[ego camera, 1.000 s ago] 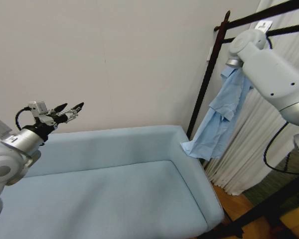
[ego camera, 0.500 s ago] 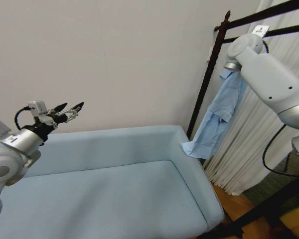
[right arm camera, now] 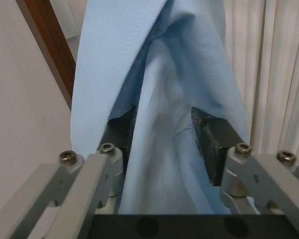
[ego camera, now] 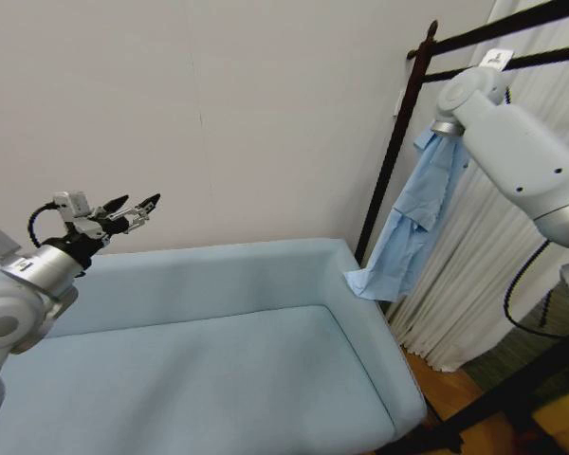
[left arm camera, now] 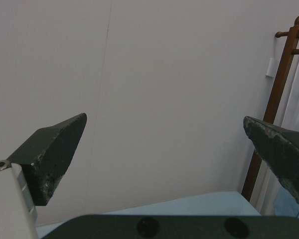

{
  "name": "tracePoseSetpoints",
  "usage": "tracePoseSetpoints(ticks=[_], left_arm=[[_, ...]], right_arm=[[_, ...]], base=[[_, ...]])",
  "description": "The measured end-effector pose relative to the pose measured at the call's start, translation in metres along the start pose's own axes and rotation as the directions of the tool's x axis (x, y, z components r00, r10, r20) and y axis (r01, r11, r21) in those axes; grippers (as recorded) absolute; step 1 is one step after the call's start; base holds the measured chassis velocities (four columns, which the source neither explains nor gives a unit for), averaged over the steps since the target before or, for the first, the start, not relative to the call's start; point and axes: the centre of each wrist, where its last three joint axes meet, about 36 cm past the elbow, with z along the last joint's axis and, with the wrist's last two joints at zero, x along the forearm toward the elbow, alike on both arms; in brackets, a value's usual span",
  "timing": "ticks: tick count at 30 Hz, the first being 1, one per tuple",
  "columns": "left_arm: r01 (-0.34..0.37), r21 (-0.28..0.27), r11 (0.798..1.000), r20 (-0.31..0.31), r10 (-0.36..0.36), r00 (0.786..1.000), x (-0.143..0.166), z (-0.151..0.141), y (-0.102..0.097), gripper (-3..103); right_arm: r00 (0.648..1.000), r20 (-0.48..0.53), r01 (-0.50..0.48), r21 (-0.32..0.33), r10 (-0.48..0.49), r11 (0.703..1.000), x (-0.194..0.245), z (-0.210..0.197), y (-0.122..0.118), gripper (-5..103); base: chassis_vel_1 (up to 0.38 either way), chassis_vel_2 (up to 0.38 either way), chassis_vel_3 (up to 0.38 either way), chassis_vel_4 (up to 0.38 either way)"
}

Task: Pick up the clothes from the sofa and hang them on the clothes hanger.

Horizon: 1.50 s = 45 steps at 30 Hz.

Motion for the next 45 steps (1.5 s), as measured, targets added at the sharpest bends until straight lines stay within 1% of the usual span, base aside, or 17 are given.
tracePoseSetpoints(ticks=[2, 5, 6, 9, 11, 15, 17, 19, 21, 25, 33, 35, 36, 40, 41, 44, 45], left_arm=[[0.0, 0.001, 1.0, 0.0, 0.0, 1.0, 0.0, 0.0, 0.0, 100], [-0.002, 0.003, 1.0, 0.001, 0.002, 1.0, 0.0, 0.001, 0.001, 100], [-0.002, 0.003, 1.0, 0.001, 0.002, 1.0, 0.0, 0.001, 0.001, 100], [-0.001, 0.009, 1.0, 0.001, 0.001, 1.0, 0.0, 0.002, 0.001, 100], [-0.001, 0.011, 1.0, 0.002, 0.001, 1.0, 0.0, 0.003, 0.001, 100], [0.009, 0.014, 1.0, 0.002, -0.009, 1.0, 0.0, 0.005, 0.003, 100], [0.014, 0.013, 1.0, 0.002, -0.014, 1.0, 0.0, 0.006, 0.003, 100], [0.031, 0.005, 0.999, -0.001, -0.031, 1.0, 0.001, 0.007, 0.004, 100], [0.049, -0.014, 0.999, -0.002, -0.049, 0.999, 0.002, 0.01, 0.004, 100], [0.065, -0.024, 0.998, -0.005, -0.065, 0.998, 0.003, 0.014, 0.005, 100], [0.068, -0.021, 0.997, -0.002, -0.068, 0.998, 0.007, 0.017, 0.002, 100], [0.073, -0.027, 0.997, -0.001, -0.073, 0.997, 0.011, 0.02, -0.002, 100], [0.073, -0.027, 0.997, -0.001, -0.073, 0.997, 0.011, 0.02, -0.002, 100], [0.093, -0.056, 0.994, 0.0, -0.093, 0.996, 0.015, 0.025, -0.01, 100], [0.093, -0.056, 0.994, 0.0, -0.093, 0.996, 0.015, 0.025, -0.01, 100], [0.128, -0.113, 0.985, 0.001, -0.128, 0.992, 0.02, 0.035, -0.014, 100], [0.128, -0.113, 0.985, 0.001, -0.128, 0.992, 0.02, 0.035, -0.014, 100]], right_arm=[[1.0, 0.0, 0.001, 0.002, -0.001, 1.0, 0.0, 0.001, 0.0, 38], [1.0, 0.012, 0.001, 0.017, -0.001, 1.0, 0.002, 0.003, 0.0, 54], [1.0, 0.012, 0.001, 0.017, -0.001, 1.0, 0.002, 0.003, 0.0, 54], [0.999, 0.038, -0.011, 0.04, 0.009, 0.999, 0.004, 0.006, -0.001, 71], [0.999, 0.046, -0.014, 0.046, 0.012, 0.999, 0.005, 0.007, -0.001, 71], [0.998, 0.065, -0.011, 0.06, 0.007, 0.998, 0.014, 0.01, -0.007, 92], [0.998, 0.069, -0.007, 0.064, 0.003, 0.998, 0.017, 0.011, -0.008, 92], [0.997, 0.076, -0.004, 0.075, -0.001, 0.997, 0.023, 0.012, -0.011, 99], [0.997, 0.078, 0.005, 0.08, -0.011, 0.997, 0.029, 0.012, -0.014, 100], [0.997, 0.072, 0.025, 0.082, -0.031, 0.996, 0.044, 0.013, -0.014, 100], [0.995, 0.068, 0.062, 0.1, -0.069, 0.993, 0.08, 0.02, -0.011, 100], [0.992, 0.067, 0.095, 0.111, -0.103, 0.989, 0.096, 0.024, -0.009, 100], [0.992, 0.067, 0.095, 0.111, -0.103, 0.989, 0.096, 0.024, -0.009, 100], [0.986, 0.069, 0.143, 0.135, -0.153, 0.981, 0.117, 0.033, -0.014, 100], [0.986, 0.069, 0.143, 0.135, -0.153, 0.981, 0.117, 0.033, -0.014, 100], [0.975, 0.074, 0.195, 0.16, -0.209, 0.968, 0.131, 0.049, -0.03, 100], [0.975, 0.074, 0.195, 0.16, -0.209, 0.968, 0.131, 0.049, -0.03, 100]], base=[[0.0, 0.0, 0.0, 0.0], [0.0, 0.0, 0.0, 0.0], [0.0, 0.0, 0.0, 0.0], [0.0, 0.0, 0.0, 0.0], [0.0, 0.0, 0.0, 0.0], [0.0, 0.0, 0.0, 0.0], [0.0, 0.0, 0.0, 0.0], [0.0, 0.0, 0.0, 0.0], [0.0, 0.0, 0.0, 0.0], [0.0, 0.0, 0.0, 0.0], [0.0, 0.0, 0.0, 0.0], [0.0, 0.0, 0.0, 0.0], [0.0, 0.0, 0.0, 0.0], [0.0, 0.0, 0.0, 0.0], [0.0, 0.0, 0.0, 0.0], [0.0, 0.0, 0.0, 0.0], [0.0, 0.0, 0.0, 0.0]])
